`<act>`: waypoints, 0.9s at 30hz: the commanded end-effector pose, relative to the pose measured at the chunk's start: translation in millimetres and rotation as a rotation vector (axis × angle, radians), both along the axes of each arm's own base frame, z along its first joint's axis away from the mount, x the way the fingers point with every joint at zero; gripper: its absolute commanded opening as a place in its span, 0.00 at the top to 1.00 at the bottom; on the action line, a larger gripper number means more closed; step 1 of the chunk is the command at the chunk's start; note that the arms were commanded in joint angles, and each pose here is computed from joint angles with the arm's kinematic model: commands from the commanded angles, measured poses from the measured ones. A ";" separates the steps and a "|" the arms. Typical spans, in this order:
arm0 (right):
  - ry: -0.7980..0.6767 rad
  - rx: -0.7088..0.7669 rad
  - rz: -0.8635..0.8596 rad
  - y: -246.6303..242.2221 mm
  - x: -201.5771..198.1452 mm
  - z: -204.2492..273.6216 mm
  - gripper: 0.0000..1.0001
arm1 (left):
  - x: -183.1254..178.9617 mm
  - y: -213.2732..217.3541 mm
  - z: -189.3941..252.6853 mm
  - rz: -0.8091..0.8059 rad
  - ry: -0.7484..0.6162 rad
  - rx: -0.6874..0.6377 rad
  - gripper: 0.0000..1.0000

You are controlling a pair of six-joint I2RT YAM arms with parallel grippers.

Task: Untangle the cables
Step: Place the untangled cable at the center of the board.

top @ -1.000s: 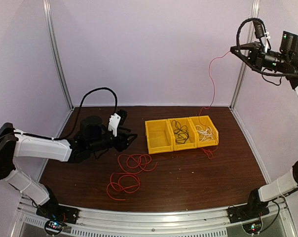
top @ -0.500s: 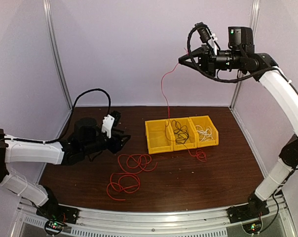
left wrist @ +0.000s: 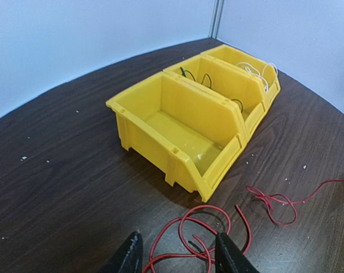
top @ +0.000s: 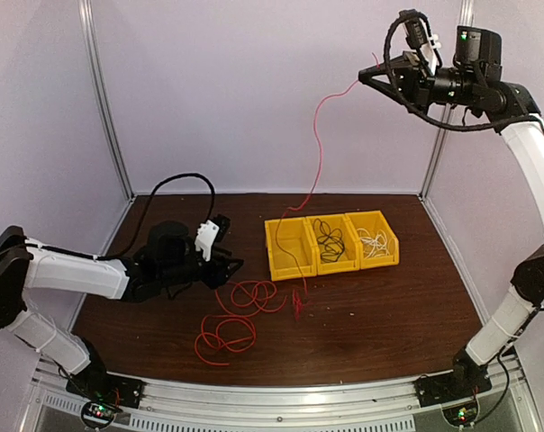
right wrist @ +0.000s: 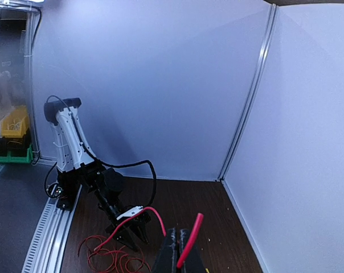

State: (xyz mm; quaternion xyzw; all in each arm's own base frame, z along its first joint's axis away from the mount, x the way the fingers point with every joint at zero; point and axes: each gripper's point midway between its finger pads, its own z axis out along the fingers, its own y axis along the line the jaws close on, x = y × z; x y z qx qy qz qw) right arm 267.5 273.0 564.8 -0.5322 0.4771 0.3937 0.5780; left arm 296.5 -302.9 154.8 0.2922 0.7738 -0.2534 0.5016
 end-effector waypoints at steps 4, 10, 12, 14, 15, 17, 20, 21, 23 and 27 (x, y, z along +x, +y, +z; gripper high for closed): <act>0.193 -0.145 -0.219 -77.3 38.8 -100.5 1.00 | -10.5 -36.3 0.7 -0.183 -0.010 -0.035 0.57; 0.344 -0.173 -0.500 -175.0 56.7 -182.8 1.00 | -9.5 -46.7 -13.8 -0.234 -0.006 0.004 0.57; 0.354 -0.224 -0.578 -198.6 56.5 -208.1 1.00 | -8.3 -52.3 -18.8 -0.257 0.005 0.014 0.57; 0.387 -0.308 -0.660 -217.7 55.4 -242.2 0.88 | -8.5 -58.1 -20.5 -0.281 0.008 0.013 0.57; 0.401 -0.351 -0.697 -227.5 55.4 -259.8 0.79 | -8.8 -60.2 -21.1 -0.292 0.011 0.012 0.57; 0.433 -0.422 -0.738 -240.6 51.0 -290.5 0.69 | -10.4 -62.0 -23.8 -0.308 0.016 0.014 0.57; 0.448 -0.497 -0.739 -245.2 42.5 -310.7 0.55 | -13.9 -60.2 -26.5 -0.316 0.025 0.021 0.57; 0.445 -0.501 -0.741 -245.6 42.0 -309.0 0.53 | -15.9 -58.6 -29.1 -0.318 0.030 0.027 0.57; 0.422 -0.508 -0.751 -246.3 43.6 -300.6 0.48 | -18.1 -55.6 -31.4 -0.316 0.032 0.033 0.58; 0.340 -0.603 -0.724 -230.7 45.5 -303.6 0.46 | -19.2 -53.1 -37.9 -0.312 0.041 0.047 0.58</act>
